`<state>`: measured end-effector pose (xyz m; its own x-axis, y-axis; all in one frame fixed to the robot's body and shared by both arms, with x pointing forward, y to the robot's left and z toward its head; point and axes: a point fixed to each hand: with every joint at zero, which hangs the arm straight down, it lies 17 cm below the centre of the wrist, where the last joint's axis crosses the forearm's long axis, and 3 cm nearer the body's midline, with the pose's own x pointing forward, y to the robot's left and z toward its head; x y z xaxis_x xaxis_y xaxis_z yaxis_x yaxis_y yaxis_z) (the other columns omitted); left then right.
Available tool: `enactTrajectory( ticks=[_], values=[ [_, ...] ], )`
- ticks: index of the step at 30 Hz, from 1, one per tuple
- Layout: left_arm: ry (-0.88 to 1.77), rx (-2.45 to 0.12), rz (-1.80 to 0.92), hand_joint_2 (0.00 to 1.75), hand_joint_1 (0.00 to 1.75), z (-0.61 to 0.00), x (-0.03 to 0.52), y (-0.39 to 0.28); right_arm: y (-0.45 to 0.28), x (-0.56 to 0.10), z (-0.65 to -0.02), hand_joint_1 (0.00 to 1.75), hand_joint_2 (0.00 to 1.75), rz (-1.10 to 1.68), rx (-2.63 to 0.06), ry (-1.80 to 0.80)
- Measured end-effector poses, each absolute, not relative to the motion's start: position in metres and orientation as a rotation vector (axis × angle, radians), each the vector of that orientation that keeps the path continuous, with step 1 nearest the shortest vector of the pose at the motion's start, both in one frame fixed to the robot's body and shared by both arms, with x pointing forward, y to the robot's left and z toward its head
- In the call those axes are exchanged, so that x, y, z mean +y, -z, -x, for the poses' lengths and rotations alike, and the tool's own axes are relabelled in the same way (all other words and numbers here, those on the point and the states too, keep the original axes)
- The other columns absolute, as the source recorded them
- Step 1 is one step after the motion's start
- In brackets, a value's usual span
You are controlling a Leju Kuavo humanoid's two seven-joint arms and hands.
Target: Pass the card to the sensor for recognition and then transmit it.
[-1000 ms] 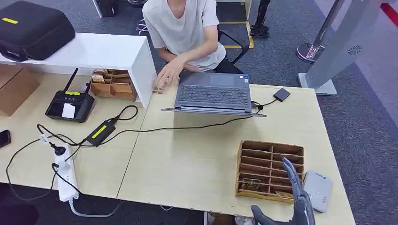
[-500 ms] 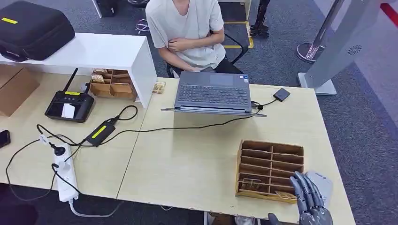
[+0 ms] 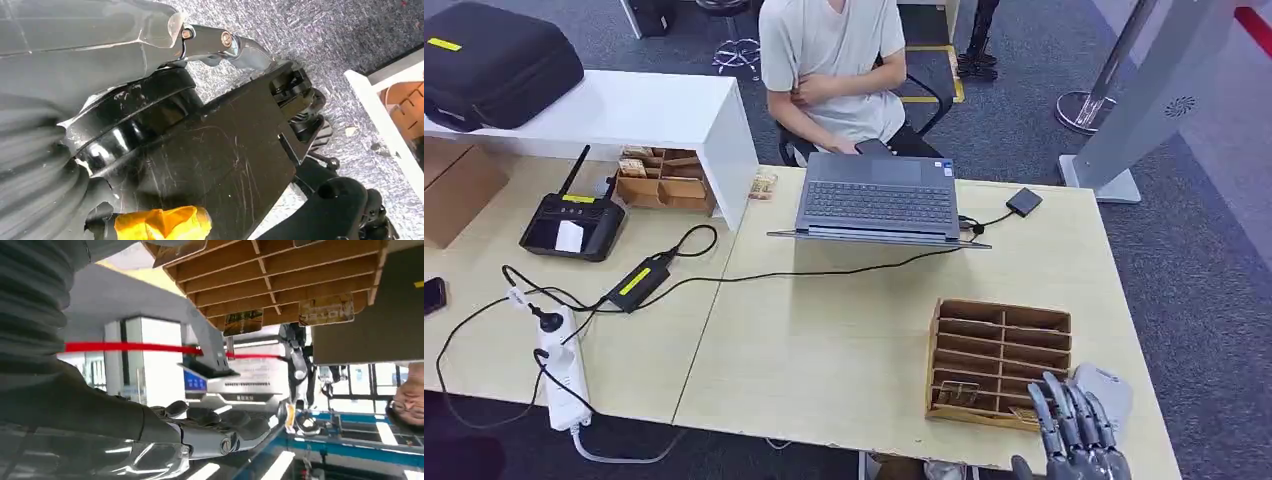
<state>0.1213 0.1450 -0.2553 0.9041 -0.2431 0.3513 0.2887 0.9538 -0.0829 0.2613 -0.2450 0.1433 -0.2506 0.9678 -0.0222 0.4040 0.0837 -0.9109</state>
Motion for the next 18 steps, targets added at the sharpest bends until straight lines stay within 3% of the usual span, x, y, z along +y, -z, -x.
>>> enactTrajectory(
  ticks=[18],
  values=[
    [0.293,-0.341,0.133,1.75,0.0,-0.121,0.145,0.255,-0.106,-0.249,-0.281,0.0,1.75,1.358,-1.653,-1.189]
  ],
)
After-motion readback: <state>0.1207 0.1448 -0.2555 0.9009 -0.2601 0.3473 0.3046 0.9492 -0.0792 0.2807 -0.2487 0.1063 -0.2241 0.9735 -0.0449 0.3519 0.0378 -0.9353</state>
